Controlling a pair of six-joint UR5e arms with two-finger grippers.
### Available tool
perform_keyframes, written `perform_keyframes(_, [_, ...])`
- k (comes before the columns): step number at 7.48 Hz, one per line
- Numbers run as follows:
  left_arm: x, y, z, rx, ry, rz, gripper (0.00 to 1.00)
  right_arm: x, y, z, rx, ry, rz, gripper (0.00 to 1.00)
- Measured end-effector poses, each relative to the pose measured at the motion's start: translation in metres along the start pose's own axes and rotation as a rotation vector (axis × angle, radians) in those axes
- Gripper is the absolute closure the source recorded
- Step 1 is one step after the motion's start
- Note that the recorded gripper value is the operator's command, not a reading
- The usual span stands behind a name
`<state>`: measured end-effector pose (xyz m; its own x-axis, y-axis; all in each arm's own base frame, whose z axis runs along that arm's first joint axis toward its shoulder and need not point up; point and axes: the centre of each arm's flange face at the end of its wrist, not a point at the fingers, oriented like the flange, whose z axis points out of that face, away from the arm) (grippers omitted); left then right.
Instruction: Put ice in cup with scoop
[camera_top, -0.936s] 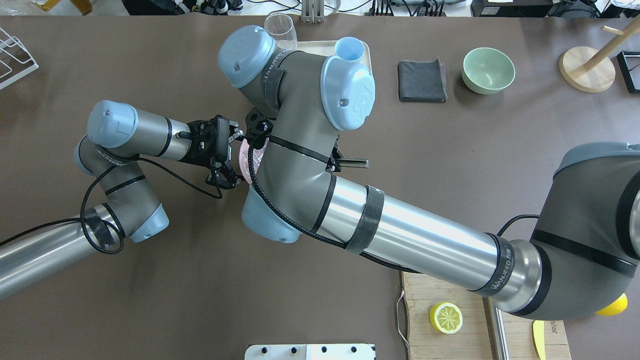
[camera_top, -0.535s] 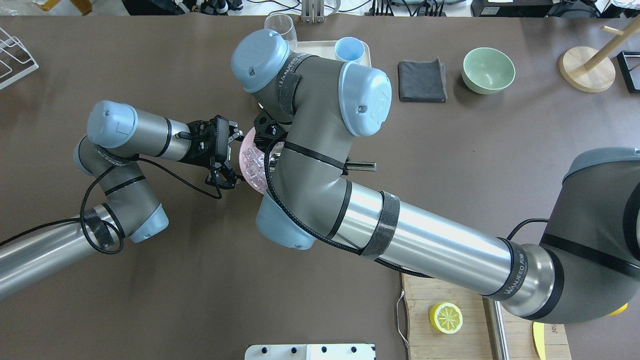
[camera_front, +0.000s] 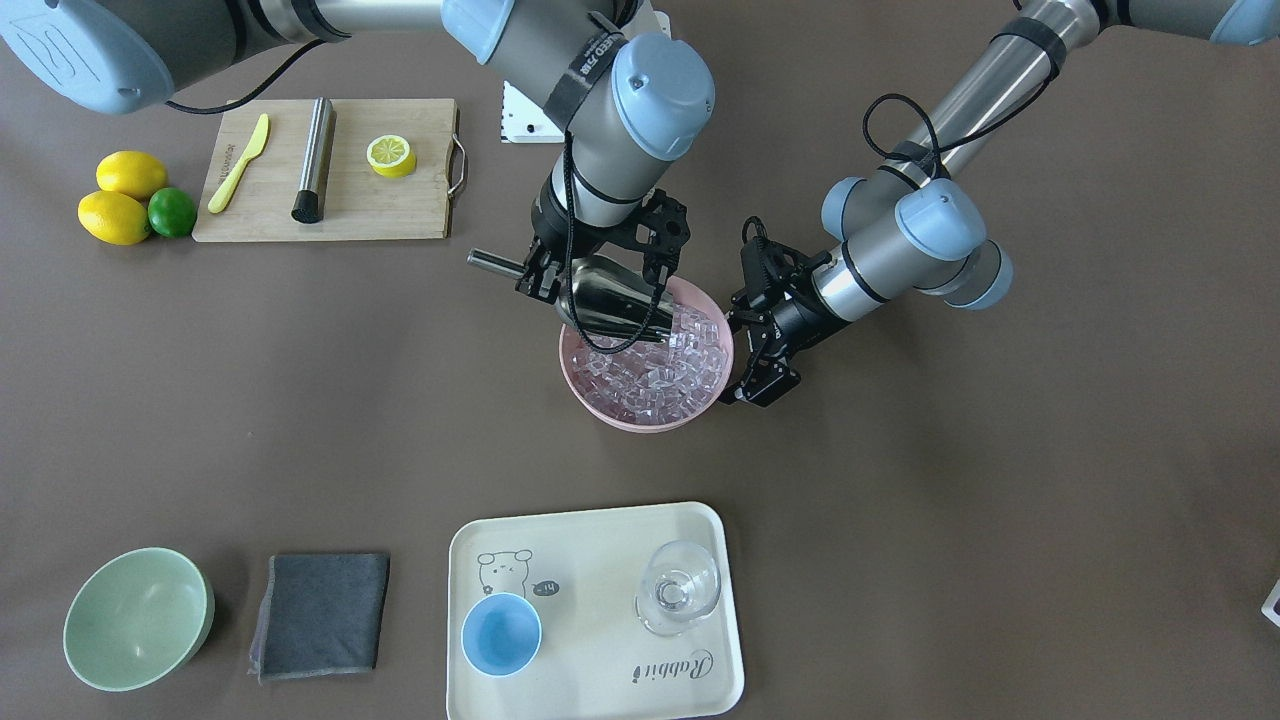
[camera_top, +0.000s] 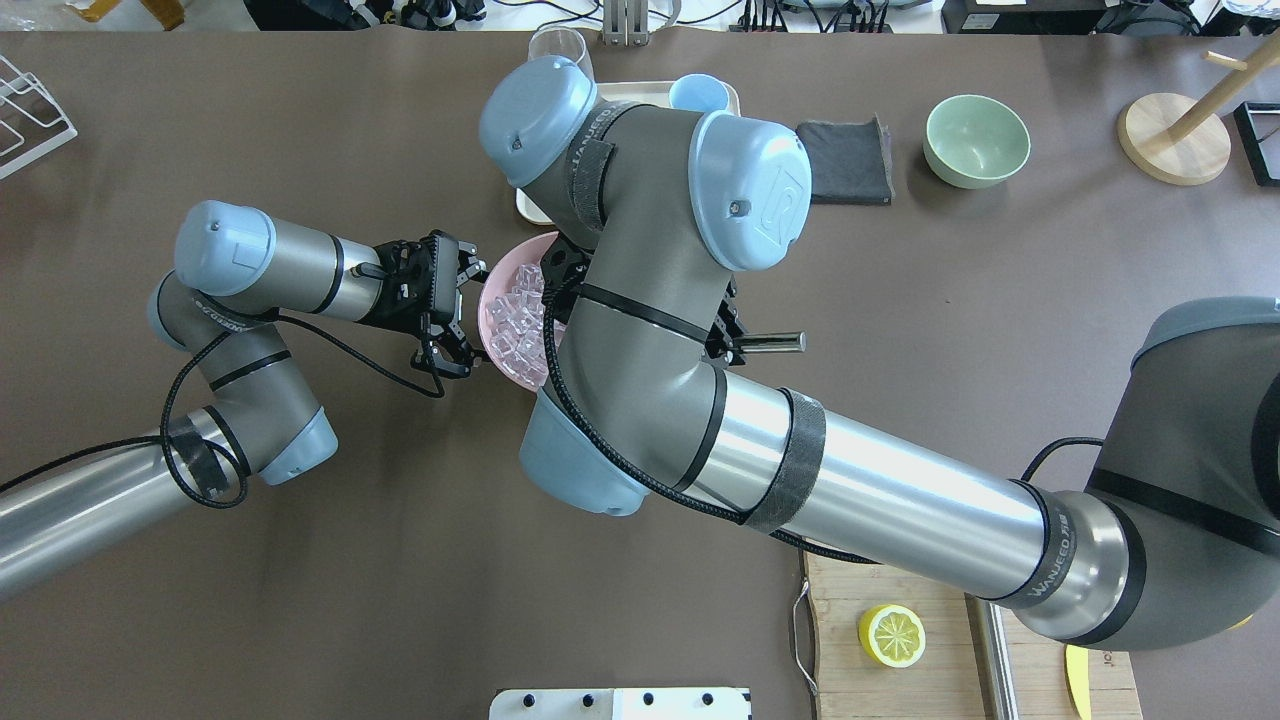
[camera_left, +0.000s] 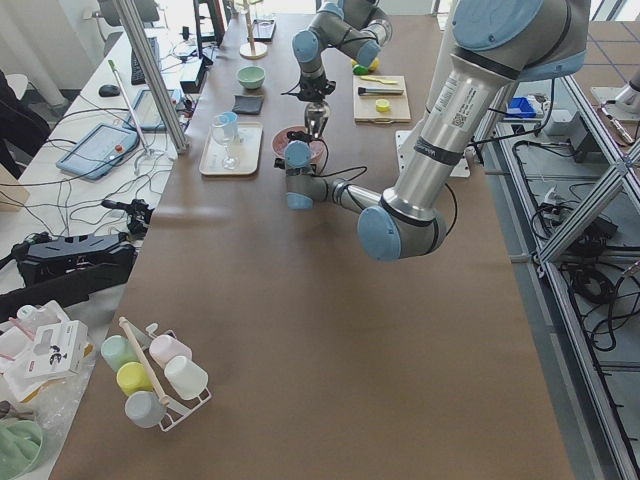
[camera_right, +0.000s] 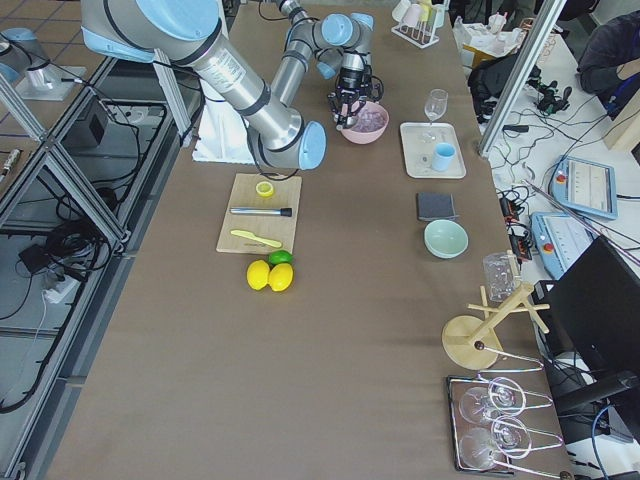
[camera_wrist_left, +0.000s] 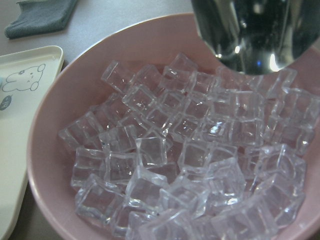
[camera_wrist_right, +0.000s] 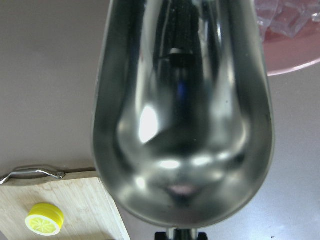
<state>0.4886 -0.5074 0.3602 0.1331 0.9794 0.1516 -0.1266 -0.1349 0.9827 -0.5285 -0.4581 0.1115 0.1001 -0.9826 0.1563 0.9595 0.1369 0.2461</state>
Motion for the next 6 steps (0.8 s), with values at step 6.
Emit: perform_keyframes(6, [0.001,0.000,0.000,0.002,0.000,0.001,0.03,-0.002,0.018,0.011,-0.137,-0.054,-0.011,1.00])
